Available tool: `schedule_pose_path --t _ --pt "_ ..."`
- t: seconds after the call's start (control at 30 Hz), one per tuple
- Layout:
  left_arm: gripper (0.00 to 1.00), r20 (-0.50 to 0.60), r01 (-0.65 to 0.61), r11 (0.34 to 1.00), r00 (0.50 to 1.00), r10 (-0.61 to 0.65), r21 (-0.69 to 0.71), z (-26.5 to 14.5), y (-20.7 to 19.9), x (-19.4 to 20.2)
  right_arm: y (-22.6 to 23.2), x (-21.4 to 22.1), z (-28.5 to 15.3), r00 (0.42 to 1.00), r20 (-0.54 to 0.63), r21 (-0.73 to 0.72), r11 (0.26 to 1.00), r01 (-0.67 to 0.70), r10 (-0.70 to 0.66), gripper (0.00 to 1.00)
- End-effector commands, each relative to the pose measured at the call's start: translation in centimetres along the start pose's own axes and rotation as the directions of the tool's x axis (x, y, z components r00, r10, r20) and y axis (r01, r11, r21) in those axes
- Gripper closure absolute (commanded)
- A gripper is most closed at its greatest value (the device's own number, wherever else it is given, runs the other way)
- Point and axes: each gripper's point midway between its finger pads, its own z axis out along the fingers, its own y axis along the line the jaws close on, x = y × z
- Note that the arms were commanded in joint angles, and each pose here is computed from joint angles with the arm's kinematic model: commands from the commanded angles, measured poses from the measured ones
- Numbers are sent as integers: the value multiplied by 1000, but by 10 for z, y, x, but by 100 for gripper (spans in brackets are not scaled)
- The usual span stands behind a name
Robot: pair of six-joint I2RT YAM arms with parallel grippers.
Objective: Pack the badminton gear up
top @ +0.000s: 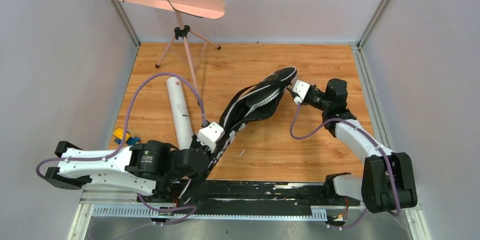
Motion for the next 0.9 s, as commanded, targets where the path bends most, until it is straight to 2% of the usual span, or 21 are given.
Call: schedule_pose_path --t 0.0,0.07,0.3,0.33,0.4,0.43,0.47,0.53,0.87 --pt "100 193 120 993 975 -114 -20 -3 -5 -58 8 -21 0 998 49 -15 999 -33 33 81" --pt "100 186 117 993 976 -111 -24 -3 -6 -57 -6 -8 -3 997 -12 89 994 -71 72 99" --pt "100 187 131 991 974 -126 -17 -5 -8 -61 -23 14 -16 991 -82 219 972 -87 107 100" --pt "100 187 130 991 975 -124 -21 -5 -7 -61 -23 14 -20 990 -75 221 970 -98 118 95" --pt "100 185 130 991 975 -124 -23 -7 -6 -63 -20 13 -28 990 -61 222 968 -113 130 66" --pt "100 186 132 991 974 -126 -21 -8 -6 -64 -18 16 -31 990 -61 223 969 -110 127 55" --pt "100 184 131 991 975 -125 -18 -9 -6 -64 -18 18 -32 992 -61 225 970 -96 113 48" --pt "100 185 130 992 975 -127 -6 -11 -7 -66 -18 27 -32 993 -65 236 968 -84 102 45" --pt "100 196 121 992 973 -124 29 -13 -13 -71 -35 39 -14 998 -49 272 962 -18 33 47"
